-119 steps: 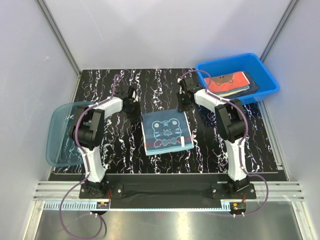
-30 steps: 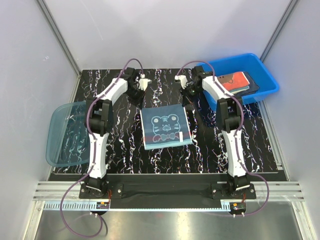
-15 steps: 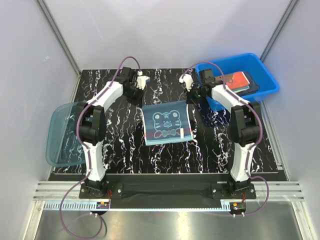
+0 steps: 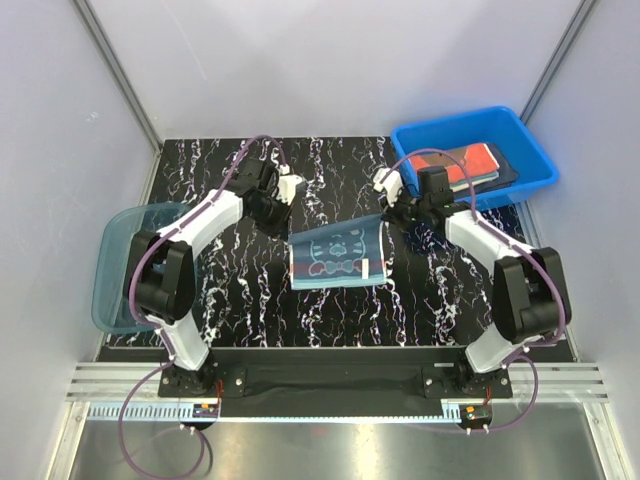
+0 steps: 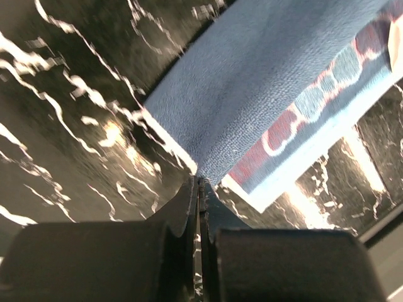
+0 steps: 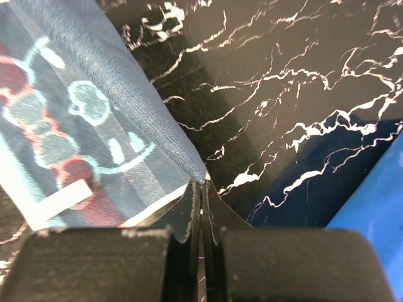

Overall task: Fold and stack the towels
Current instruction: Fold the towel

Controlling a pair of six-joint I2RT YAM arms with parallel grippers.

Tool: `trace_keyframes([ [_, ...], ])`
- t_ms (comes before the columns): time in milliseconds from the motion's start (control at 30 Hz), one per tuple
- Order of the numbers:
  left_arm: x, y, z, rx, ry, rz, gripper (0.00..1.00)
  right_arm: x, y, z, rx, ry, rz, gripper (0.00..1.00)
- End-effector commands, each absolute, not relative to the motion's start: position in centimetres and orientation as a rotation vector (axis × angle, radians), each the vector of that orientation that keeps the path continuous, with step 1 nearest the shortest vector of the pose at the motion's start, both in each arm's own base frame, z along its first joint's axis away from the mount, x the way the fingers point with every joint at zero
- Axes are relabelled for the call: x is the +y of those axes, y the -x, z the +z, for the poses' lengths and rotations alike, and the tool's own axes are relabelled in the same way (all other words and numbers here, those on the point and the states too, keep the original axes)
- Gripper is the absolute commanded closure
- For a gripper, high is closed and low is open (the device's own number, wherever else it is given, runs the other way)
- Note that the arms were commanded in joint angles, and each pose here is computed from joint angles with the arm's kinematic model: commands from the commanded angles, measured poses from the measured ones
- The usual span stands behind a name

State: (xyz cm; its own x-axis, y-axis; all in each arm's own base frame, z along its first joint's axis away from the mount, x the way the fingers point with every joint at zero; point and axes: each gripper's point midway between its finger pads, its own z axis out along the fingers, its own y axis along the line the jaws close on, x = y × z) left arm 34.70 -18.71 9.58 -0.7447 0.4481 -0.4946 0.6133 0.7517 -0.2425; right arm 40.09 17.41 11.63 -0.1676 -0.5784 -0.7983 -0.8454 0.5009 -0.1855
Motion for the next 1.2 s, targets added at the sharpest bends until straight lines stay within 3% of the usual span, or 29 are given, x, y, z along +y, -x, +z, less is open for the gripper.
trace_keyframes([
  [0,-18.3,-34.3,11.9,2.473,-0.779,-0.516,1.0,17.0,-40.1,14.6,1.806,1.094,0.342,1.0],
  [333,-18.7,-30.7,10.9,2.515,-0.805,-0.533,1.0,16.6,-35.1,11.0,1.963,0.978,0.46,1.0],
  [900,-19.2,-26.3,8.3,2.601,-0.819,-0.524,1.0,16.6,-30.1,9.1,2.048,0.82,0.41,1.0],
  [1033,-19.3,-25.4,6.8,2.652,-0.834,-0.542,1.0,16.4,-29.4,7.6,2.121,0.78,0.422,0.96],
  [1133,-19.5,-24.5,6.1,2.69,-0.858,-0.551,1.0,16.3,-28.8,6.8,2.157,0.774,0.424,0.82],
  [1167,-19.3,-24.1,5.9,2.716,-0.865,-0.549,0.94,16.4,-28.7,7.0,2.157,0.774,0.427,0.78],
])
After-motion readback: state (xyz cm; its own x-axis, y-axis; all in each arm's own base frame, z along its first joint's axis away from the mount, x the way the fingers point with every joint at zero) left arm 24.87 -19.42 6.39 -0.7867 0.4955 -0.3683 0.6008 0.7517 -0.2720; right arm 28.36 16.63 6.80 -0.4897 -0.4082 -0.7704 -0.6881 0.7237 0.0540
